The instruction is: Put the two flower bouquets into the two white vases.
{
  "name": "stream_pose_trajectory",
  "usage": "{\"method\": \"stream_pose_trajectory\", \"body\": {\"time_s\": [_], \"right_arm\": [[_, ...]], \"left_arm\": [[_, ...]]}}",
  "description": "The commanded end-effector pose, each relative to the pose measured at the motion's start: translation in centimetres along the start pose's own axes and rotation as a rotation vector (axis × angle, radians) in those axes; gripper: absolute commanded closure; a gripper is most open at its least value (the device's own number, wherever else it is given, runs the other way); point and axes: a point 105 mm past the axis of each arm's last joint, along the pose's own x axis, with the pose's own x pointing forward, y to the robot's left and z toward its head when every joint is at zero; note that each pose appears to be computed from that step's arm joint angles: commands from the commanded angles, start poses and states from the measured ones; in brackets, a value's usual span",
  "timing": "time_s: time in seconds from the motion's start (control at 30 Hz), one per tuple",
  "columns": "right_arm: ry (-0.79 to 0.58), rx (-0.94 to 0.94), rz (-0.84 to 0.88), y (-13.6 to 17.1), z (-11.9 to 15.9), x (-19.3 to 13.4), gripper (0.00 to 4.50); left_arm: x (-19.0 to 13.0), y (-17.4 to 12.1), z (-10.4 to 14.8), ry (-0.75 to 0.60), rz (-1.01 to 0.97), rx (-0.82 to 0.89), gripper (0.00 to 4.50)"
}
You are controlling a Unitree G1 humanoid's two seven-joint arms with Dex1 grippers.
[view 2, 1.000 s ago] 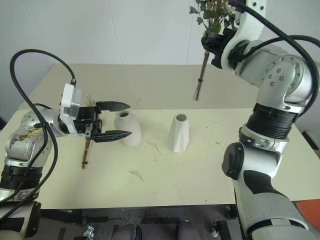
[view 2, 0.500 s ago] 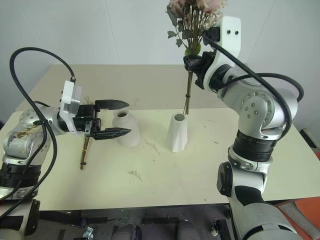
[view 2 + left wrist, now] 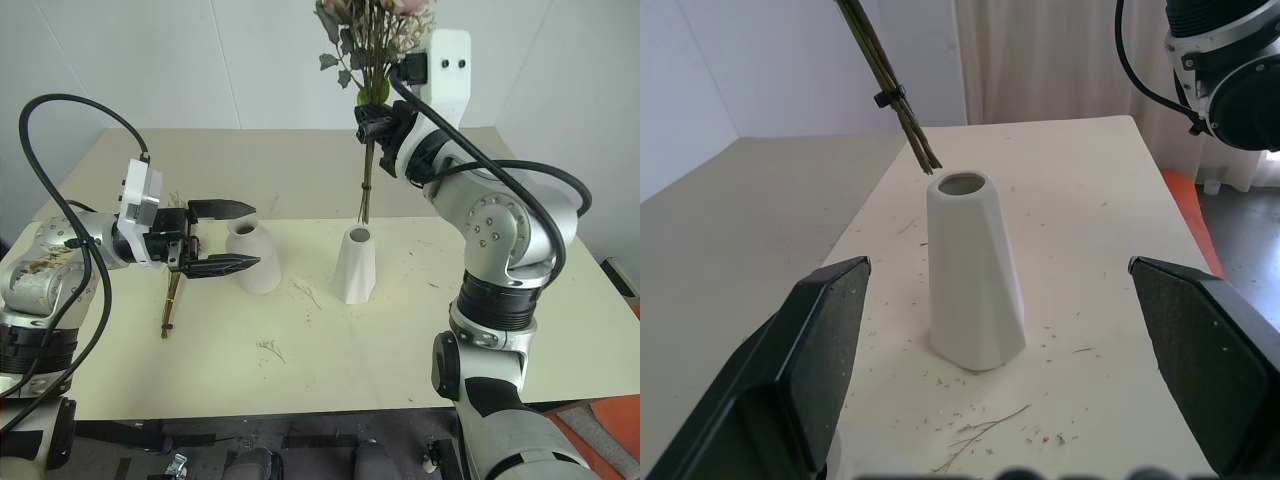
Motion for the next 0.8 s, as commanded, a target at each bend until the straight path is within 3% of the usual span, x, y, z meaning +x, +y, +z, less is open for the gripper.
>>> {"method": "stream_pose_trajectory", "body": {"time_s": [0.03,0.2,0.8], "right_arm": [[-0.087,-0.038,0.005,0.5,2.0,-1.0,4.27],[-0.097,-0.042,0.018,0.9,2.2,-1.6,4.27],[-0.025,-0.032,0.009,0.8,-2.1,-1.3,4.27]], "left_arm": [[-0.4,0.1,1.5,-0.024,0.007,0.05,0.0],[-0.4,0.2,1.5,-0.022,0.004,0.05,0.0],[-0.7,0.2,1.7,-0.007,0.002,0.058,0.0]]}}
